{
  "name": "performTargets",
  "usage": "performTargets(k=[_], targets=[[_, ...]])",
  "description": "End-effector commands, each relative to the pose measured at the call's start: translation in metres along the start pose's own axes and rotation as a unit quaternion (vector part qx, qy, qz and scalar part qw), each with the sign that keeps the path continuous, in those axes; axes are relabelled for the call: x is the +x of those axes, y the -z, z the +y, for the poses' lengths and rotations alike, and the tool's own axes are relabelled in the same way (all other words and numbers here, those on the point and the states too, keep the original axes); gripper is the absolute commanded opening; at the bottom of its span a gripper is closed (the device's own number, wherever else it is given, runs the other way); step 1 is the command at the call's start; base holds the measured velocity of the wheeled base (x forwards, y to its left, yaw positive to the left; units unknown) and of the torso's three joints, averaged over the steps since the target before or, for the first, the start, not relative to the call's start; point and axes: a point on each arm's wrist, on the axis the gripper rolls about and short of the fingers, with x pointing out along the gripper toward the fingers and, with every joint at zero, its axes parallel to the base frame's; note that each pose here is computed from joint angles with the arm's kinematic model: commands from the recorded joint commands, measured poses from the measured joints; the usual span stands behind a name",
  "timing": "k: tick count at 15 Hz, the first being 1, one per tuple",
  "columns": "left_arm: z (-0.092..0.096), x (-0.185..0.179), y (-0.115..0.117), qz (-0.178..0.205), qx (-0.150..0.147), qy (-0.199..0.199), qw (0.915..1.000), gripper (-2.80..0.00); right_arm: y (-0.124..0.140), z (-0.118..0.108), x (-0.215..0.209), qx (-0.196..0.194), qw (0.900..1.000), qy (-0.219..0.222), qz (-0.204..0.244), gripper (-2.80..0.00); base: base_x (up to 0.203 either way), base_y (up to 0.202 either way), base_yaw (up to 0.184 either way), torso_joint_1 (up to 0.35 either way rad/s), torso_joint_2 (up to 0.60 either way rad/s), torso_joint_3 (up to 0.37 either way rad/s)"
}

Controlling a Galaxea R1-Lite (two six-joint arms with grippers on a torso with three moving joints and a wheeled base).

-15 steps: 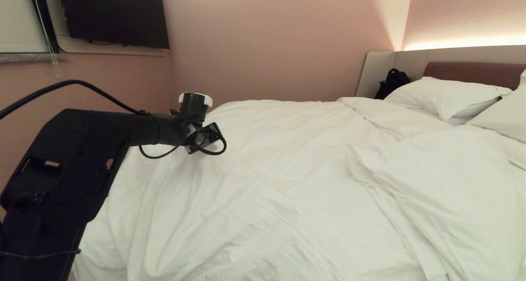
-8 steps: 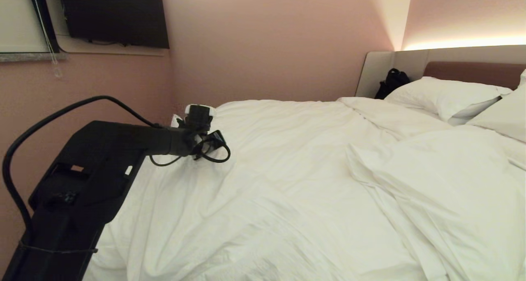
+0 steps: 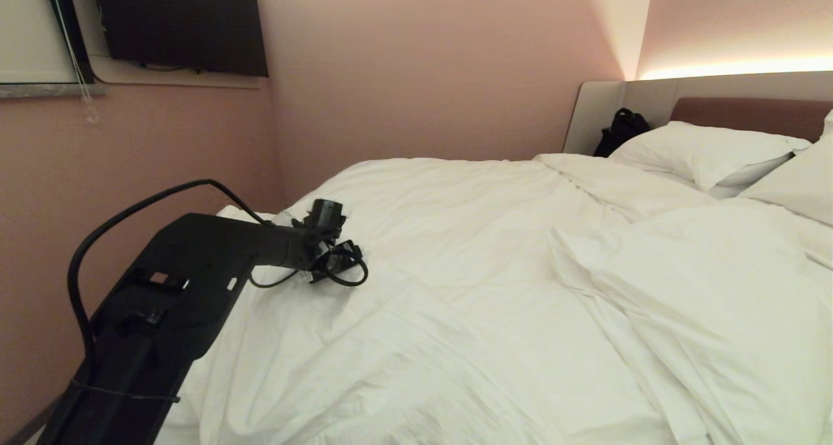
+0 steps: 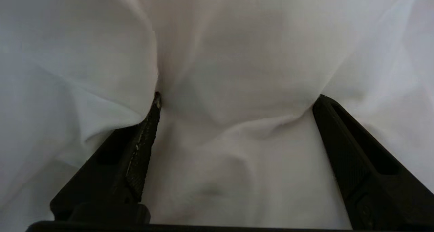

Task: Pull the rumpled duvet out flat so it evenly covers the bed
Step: Hold the folded corner of the quilt

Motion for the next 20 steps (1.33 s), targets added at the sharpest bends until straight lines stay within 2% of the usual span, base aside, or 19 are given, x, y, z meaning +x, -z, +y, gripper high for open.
performTargets(k=[1,5,6,7,14,20], targets=[[0.003,0.007,0.007,0.008,0.003,-0.007,0.9999,0.00,0.000,0.000,0.000,0.000,1.000,0.000,0.000,-2.80,0.000,0.000,0.000,0.000,0.00,0.000],[0.004,0.009,0.008,0.010,0.004,-0.008,0.9999,0.00,0.000,0.000,0.000,0.000,1.000,-0.001,0.000,-2.80,0.000,0.000,0.000,0.000,0.00,0.000],[0.004,0.009,0.008,0.011,0.004,-0.009,0.9999,-0.35,0.000,0.000,0.000,0.000,1.000,0.000,0.000,-2.80,0.000,0.000,0.000,0.000,0.00,0.000],[0.004,0.008,0.008,0.011,0.003,-0.009,0.9999,-2.80,0.000,0.000,0.000,0.000,1.000,-0.001,0.000,-2.80,0.000,0.000,0.000,0.000,0.00,0.000],[0.006,0.005,0.008,0.012,0.007,-0.030,0.9995,-2.80,0.000,0.000,0.000,0.000,1.000,-0.001,0.000,-2.80,0.000,0.000,0.000,0.000,0.00,0.000],[0.008,-0.030,-0.012,0.027,0.004,-0.050,0.9983,-2.80,0.000,0.000,0.000,0.000,1.000,-0.001,0.000,-2.80,0.000,0.000,0.000,0.000,0.00,0.000]])
